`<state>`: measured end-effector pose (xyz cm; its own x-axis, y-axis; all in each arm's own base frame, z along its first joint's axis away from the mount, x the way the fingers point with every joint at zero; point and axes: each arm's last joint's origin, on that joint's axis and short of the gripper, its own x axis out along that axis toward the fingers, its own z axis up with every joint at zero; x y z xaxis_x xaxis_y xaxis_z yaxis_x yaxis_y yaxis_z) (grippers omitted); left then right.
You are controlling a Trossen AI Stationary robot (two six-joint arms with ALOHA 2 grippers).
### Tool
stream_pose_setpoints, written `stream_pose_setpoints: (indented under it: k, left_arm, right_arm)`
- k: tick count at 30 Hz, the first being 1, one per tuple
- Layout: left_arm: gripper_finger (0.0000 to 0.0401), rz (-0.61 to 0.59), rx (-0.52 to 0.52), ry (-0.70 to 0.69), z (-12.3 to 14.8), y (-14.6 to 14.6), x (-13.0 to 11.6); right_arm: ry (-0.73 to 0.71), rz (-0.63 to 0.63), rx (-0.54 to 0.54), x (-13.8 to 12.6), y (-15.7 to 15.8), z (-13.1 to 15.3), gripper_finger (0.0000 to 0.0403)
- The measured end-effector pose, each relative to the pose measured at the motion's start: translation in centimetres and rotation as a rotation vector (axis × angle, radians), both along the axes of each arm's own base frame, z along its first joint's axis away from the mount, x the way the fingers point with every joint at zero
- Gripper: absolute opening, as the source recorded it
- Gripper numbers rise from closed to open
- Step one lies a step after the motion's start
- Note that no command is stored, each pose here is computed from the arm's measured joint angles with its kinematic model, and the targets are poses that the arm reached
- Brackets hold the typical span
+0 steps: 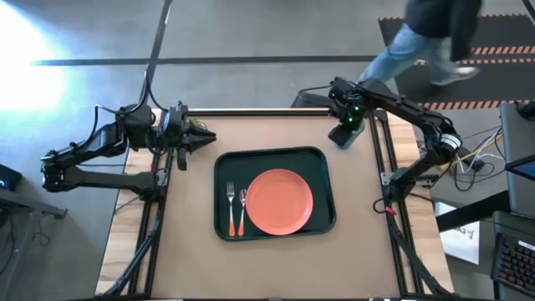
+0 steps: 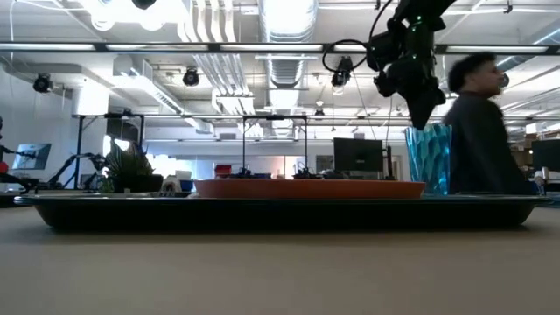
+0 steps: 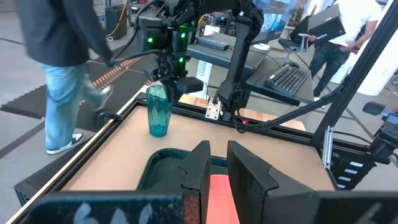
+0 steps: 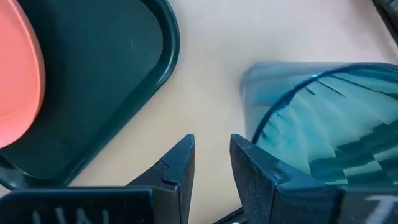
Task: Pick and place plate/cup/fork/spoon on tray
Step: Put the blue glass on the black serving tray to the top right of orange plate
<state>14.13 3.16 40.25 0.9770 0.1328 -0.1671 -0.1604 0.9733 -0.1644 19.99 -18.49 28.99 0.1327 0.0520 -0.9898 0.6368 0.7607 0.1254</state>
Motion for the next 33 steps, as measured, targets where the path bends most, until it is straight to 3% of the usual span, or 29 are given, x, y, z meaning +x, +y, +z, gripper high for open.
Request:
stream_pose_setpoints:
  k: [11, 23, 33]
  left_arm:
    - [0.0036, 0.000, 0.000, 0.000, 0.0, 0.0, 0.0]
    - [0.0036, 0.000, 0.000, 0.000, 0.0, 0.0, 0.0]
    - [0.0036, 0.001, 0.000, 0.000, 0.0, 0.0, 0.0]
  right_arm:
    - [-0.032, 0.007, 0.020, 0.9, -0.4, -0.7, 0.0093]
    - [-0.160, -0.002, -0.078, 0.0, 1.0, 3.6, 0.0093]
    - [-0.083, -0.017, -0.132, -0.5, 0.8, 4.3, 0.0093]
